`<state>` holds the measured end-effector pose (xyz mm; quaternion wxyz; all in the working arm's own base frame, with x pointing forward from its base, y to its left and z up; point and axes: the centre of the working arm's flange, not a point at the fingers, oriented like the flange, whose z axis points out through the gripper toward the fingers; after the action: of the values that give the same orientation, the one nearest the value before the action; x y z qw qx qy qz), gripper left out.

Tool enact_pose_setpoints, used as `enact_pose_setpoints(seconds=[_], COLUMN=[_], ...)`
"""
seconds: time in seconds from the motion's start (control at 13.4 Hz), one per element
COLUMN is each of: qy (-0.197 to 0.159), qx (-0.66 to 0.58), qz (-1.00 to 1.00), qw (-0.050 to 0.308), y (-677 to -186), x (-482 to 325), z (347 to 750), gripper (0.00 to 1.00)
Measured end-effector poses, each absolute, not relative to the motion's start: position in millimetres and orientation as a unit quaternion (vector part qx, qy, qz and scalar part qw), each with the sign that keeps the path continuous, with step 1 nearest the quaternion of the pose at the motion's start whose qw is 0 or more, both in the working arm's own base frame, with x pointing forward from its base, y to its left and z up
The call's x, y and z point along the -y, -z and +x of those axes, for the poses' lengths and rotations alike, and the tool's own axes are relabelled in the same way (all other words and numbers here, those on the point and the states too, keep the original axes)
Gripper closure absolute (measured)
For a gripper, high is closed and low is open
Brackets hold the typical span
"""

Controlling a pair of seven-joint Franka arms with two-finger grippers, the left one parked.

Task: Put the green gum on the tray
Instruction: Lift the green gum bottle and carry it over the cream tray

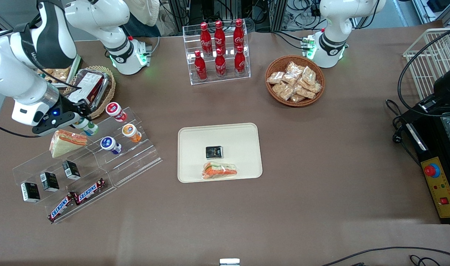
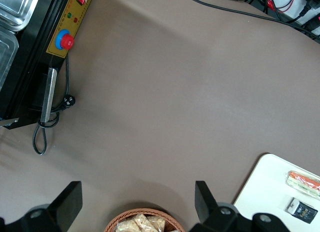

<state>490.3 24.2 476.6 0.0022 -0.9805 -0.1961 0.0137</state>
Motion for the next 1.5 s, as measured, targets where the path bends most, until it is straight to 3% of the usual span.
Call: enact_pose_setpoints(seconds=[0.37, 0.82, 1.12, 1.5], qy=[-0.002, -0.024, -0.063, -0.074], qx=[0.125, 0.046, -0.008, -0.049], qz=[-0.992, -0.999, -0.998, -0.996], qw=[0.013, 0.012, 0.003, 0.007], y=[-491, -469, -414, -336], x=[-125, -249, -306, -365], z=[485, 482, 482, 476], gripper=[0.41, 0.41, 0.41, 0.41])
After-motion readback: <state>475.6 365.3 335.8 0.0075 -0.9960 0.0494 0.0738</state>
